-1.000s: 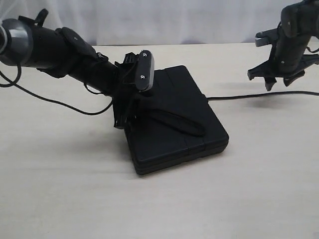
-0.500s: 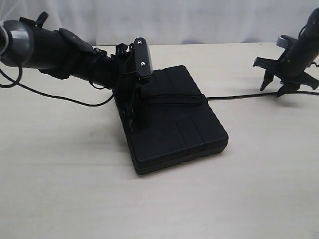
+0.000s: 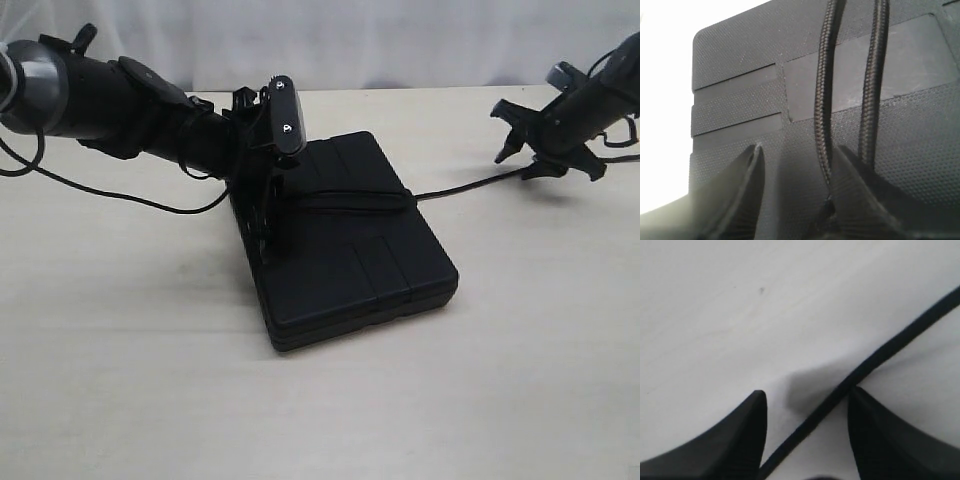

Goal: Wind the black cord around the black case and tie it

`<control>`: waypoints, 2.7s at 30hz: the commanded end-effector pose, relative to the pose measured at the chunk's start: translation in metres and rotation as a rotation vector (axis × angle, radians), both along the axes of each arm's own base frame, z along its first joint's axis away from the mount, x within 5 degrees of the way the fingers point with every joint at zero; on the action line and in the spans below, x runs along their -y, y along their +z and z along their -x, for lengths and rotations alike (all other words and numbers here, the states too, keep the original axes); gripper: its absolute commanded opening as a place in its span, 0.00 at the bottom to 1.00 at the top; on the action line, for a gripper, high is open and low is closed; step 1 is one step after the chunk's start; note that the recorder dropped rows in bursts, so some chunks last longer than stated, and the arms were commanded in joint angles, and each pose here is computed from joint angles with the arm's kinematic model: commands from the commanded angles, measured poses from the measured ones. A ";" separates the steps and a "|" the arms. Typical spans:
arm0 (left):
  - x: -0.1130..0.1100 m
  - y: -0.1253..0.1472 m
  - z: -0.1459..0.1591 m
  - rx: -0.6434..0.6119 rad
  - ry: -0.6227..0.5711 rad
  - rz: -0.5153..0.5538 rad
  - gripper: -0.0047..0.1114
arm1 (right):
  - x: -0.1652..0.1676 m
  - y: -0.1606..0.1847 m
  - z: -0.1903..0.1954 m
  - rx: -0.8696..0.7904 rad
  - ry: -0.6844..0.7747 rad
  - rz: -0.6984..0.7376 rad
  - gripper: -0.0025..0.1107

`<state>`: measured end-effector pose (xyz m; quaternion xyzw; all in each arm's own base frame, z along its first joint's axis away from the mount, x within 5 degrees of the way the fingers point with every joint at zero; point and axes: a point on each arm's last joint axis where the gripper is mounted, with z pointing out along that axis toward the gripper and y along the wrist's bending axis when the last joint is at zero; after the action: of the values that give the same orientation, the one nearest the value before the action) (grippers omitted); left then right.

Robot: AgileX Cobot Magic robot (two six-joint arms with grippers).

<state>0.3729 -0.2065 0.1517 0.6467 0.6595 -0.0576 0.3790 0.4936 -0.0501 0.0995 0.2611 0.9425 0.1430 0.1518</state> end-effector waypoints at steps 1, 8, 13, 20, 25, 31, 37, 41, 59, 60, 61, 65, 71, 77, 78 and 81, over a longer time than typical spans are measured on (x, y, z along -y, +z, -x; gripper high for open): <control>0.002 0.000 0.002 0.005 -0.027 0.000 0.40 | -0.032 -0.044 0.012 -0.159 0.121 0.025 0.41; 0.002 0.000 0.002 0.005 -0.028 0.000 0.40 | -0.052 -0.047 0.015 -0.188 0.284 0.172 0.13; 0.002 0.000 0.002 0.003 -0.027 0.001 0.40 | -0.075 -0.047 0.015 -0.154 0.420 0.203 0.06; 0.002 0.000 0.002 0.003 -0.027 0.001 0.40 | -0.092 -0.048 0.022 -0.205 0.561 0.311 0.06; 0.003 0.000 0.003 -0.004 -0.035 0.005 0.40 | -0.098 -0.049 0.029 -0.157 0.613 0.376 0.06; 0.003 0.000 0.003 -0.008 -0.040 0.008 0.40 | -0.108 -0.036 0.040 -0.023 0.675 0.464 0.06; 0.003 0.000 0.003 -0.011 -0.041 0.012 0.40 | -0.118 -0.025 0.061 0.101 0.691 0.468 0.06; 0.005 0.000 0.006 -0.033 -0.063 0.027 0.40 | -0.121 -0.021 0.077 0.205 0.698 0.473 0.06; 0.009 0.000 0.013 -0.082 -0.121 0.058 0.40 | -0.118 0.031 0.082 0.147 0.651 0.456 0.23; 0.009 0.000 0.013 -0.082 -0.121 0.058 0.40 | -0.118 0.038 0.079 0.142 0.626 0.449 0.30; 0.009 0.000 0.013 -0.082 -0.121 0.058 0.40 | -0.119 0.045 0.074 0.141 0.602 0.442 0.35; 0.009 0.000 0.013 -0.082 -0.121 0.058 0.40 | -0.123 0.069 0.058 0.213 0.553 0.424 0.44; 0.009 0.000 0.013 -0.082 -0.121 0.058 0.40 | -0.125 0.074 0.022 0.190 0.500 0.400 0.40; 0.009 0.000 0.013 -0.082 -0.121 0.058 0.40 | -0.114 0.051 -0.017 0.037 0.484 0.411 0.40; 0.009 0.000 0.013 -0.082 -0.121 0.058 0.40 | -0.114 0.047 -0.021 0.031 0.480 0.410 0.40; 0.008 0.000 0.012 -0.076 -0.114 0.054 0.40 | -0.113 0.025 -0.030 0.021 0.472 0.405 0.40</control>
<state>0.3615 -0.2135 0.1518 0.6642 0.6412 -0.1251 0.3633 0.5198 0.0665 0.1327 -0.0086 0.9840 -0.0106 0.1774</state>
